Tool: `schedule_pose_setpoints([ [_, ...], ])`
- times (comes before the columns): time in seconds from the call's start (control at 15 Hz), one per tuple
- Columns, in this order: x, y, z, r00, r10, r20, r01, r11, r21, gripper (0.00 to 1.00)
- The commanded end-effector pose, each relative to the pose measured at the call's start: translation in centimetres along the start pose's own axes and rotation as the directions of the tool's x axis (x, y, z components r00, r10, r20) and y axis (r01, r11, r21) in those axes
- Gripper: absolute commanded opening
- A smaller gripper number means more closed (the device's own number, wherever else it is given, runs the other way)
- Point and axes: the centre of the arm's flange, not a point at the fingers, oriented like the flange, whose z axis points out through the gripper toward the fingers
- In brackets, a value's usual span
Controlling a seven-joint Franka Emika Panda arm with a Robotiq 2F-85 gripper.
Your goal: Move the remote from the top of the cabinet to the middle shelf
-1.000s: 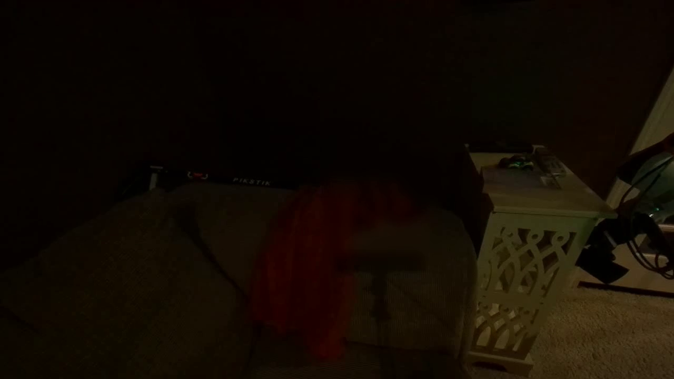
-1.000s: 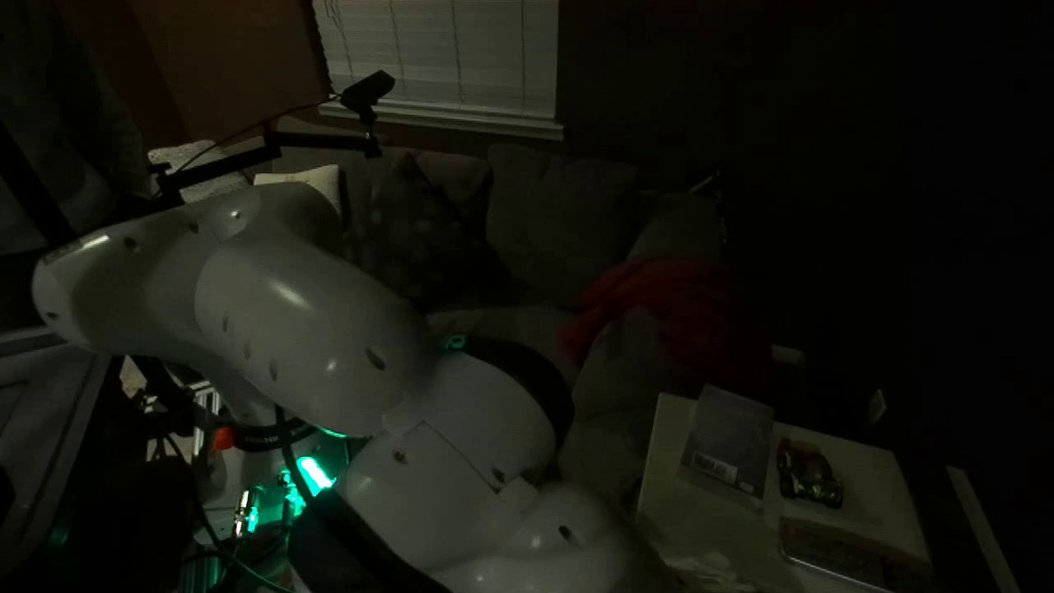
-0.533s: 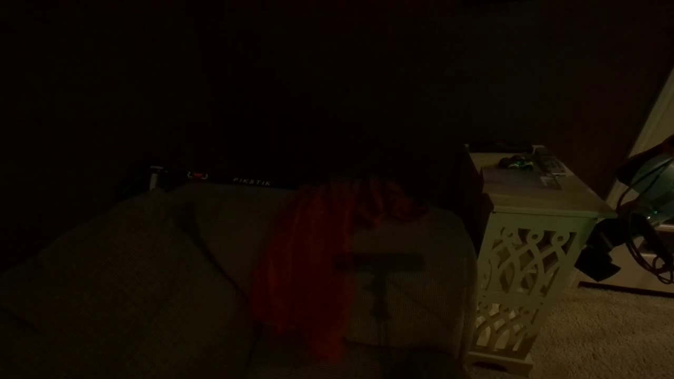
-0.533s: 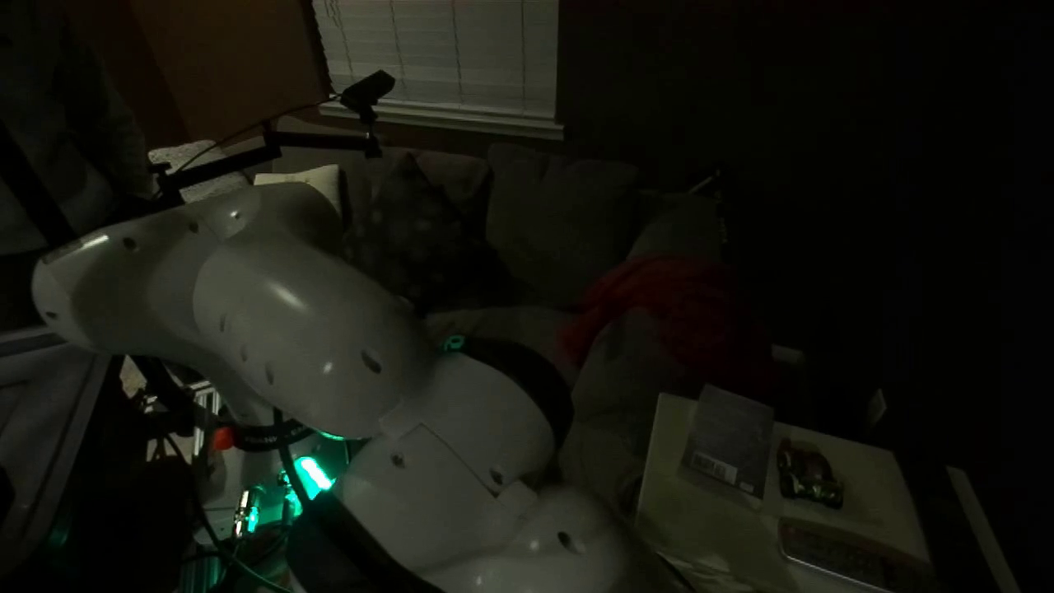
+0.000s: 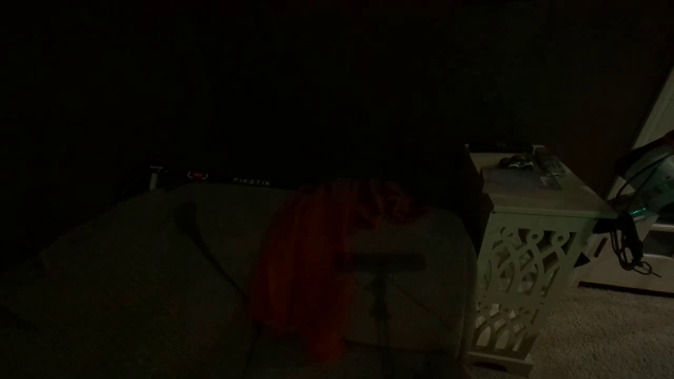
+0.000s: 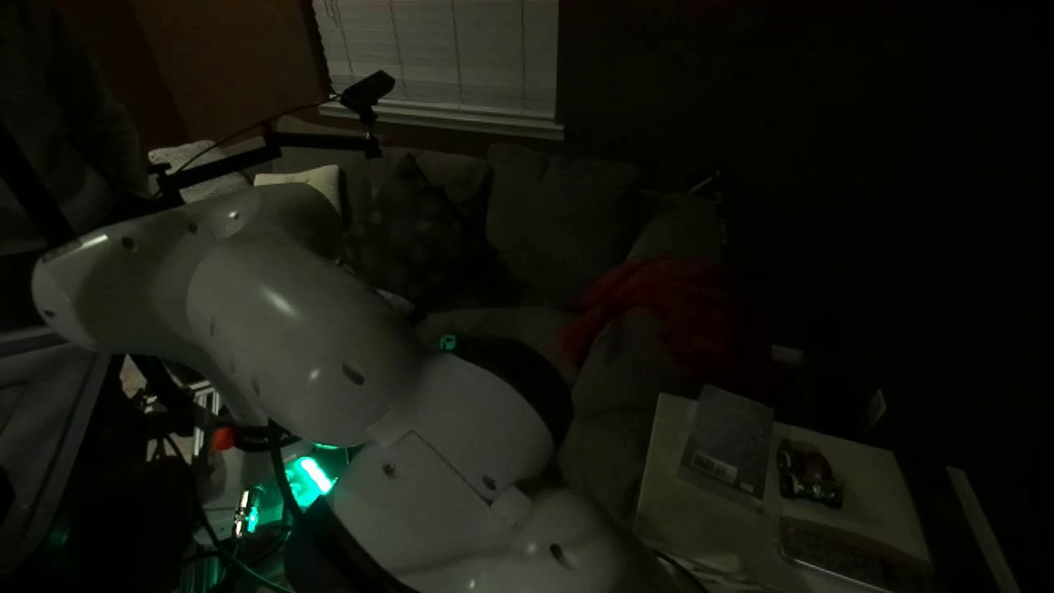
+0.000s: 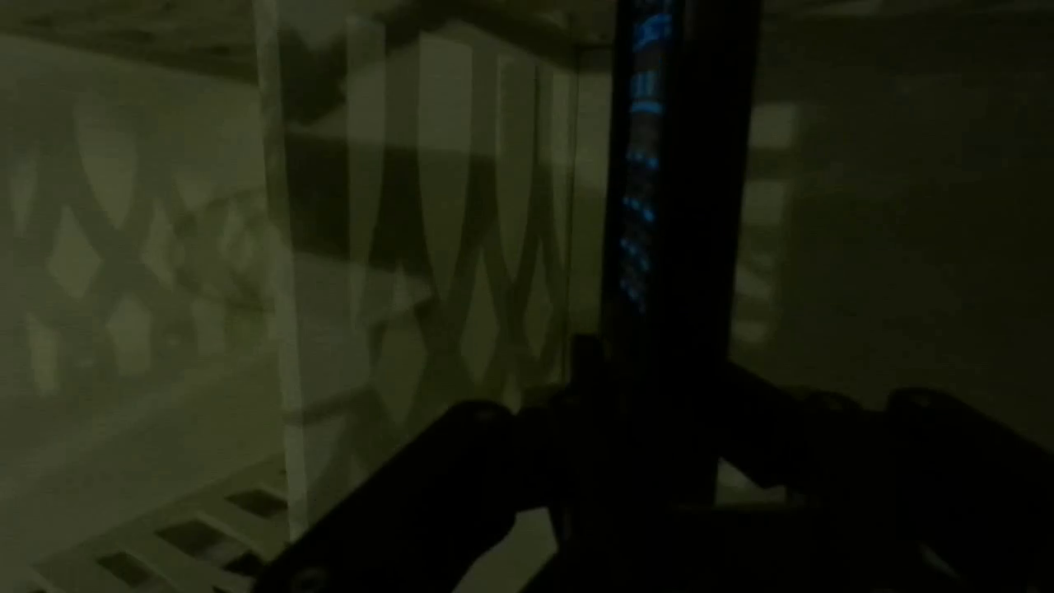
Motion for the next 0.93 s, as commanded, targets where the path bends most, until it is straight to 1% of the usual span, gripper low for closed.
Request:
schedule_pose_setpoints([
  [0.0, 2.3, 3.7, 1.9, 0.988, -0.071, -0.139, 0.076, 0.997, 0.03, 0.07],
  [0.2, 2.0, 5.1, 2.6, 0.981, -0.053, -0.187, 0.056, 0.998, 0.011, 0.07],
  [0.47, 0.4, 6.5, 4.0, 0.978, -0.034, -0.205, 0.035, 0.999, 0.004, 0.07],
  [0.87, 0.2, 8.3, 5.7, 0.974, 0.042, -0.224, -0.04, 0.999, 0.014, 0.07],
])
